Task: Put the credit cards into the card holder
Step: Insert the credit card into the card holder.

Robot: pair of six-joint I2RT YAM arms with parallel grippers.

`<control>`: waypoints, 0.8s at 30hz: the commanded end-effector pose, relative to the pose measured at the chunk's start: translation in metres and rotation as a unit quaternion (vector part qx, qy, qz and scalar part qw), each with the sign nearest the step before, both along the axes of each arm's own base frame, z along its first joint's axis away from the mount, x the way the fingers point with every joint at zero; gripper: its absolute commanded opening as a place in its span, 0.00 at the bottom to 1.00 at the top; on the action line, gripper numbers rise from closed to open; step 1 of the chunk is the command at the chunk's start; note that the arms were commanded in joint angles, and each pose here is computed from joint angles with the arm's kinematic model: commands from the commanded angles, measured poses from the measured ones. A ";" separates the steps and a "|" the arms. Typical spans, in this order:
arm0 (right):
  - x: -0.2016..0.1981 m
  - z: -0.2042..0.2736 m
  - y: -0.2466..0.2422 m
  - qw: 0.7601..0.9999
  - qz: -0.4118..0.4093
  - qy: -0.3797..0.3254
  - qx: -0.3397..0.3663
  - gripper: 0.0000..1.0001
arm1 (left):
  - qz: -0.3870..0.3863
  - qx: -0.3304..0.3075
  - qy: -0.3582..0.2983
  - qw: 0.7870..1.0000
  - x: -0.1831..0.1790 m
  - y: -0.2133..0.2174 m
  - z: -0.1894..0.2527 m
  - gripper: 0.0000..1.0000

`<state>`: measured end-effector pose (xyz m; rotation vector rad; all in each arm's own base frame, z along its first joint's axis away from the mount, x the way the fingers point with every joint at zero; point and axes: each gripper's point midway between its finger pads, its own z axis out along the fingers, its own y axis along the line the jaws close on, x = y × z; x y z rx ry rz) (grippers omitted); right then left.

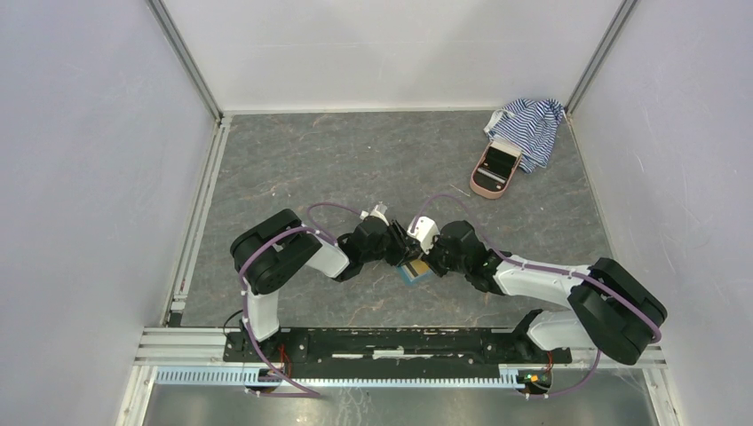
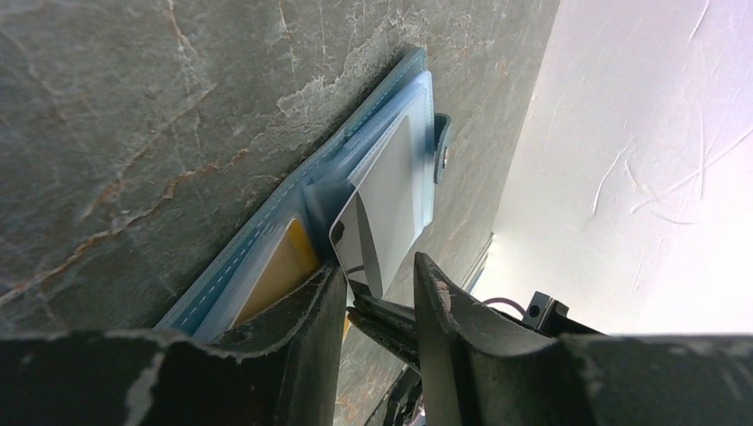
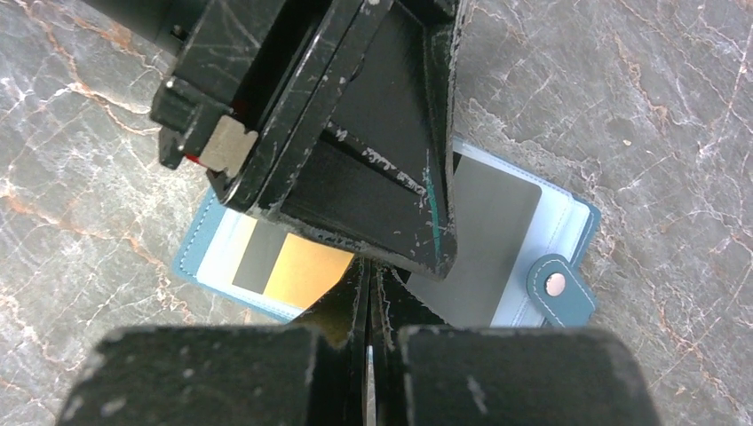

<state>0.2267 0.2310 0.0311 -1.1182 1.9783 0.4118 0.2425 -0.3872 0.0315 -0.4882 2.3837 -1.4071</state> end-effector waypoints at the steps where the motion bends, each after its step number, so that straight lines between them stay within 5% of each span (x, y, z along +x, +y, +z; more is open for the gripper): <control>1: 0.021 0.012 -0.001 0.999 -0.028 -0.033 -0.015 0.00 | 0.007 -0.005 0.012 1.000 -0.001 0.004 0.005 0.42; 13: 0.036 0.020 -0.014 0.996 -0.066 -0.049 -0.019 0.00 | 0.007 -0.001 0.005 1.000 -0.004 0.009 0.013 0.43; 24: 0.024 0.058 -0.006 0.994 0.038 -0.012 0.102 0.01 | -0.007 -0.005 -0.032 0.999 -0.001 0.005 0.040 0.43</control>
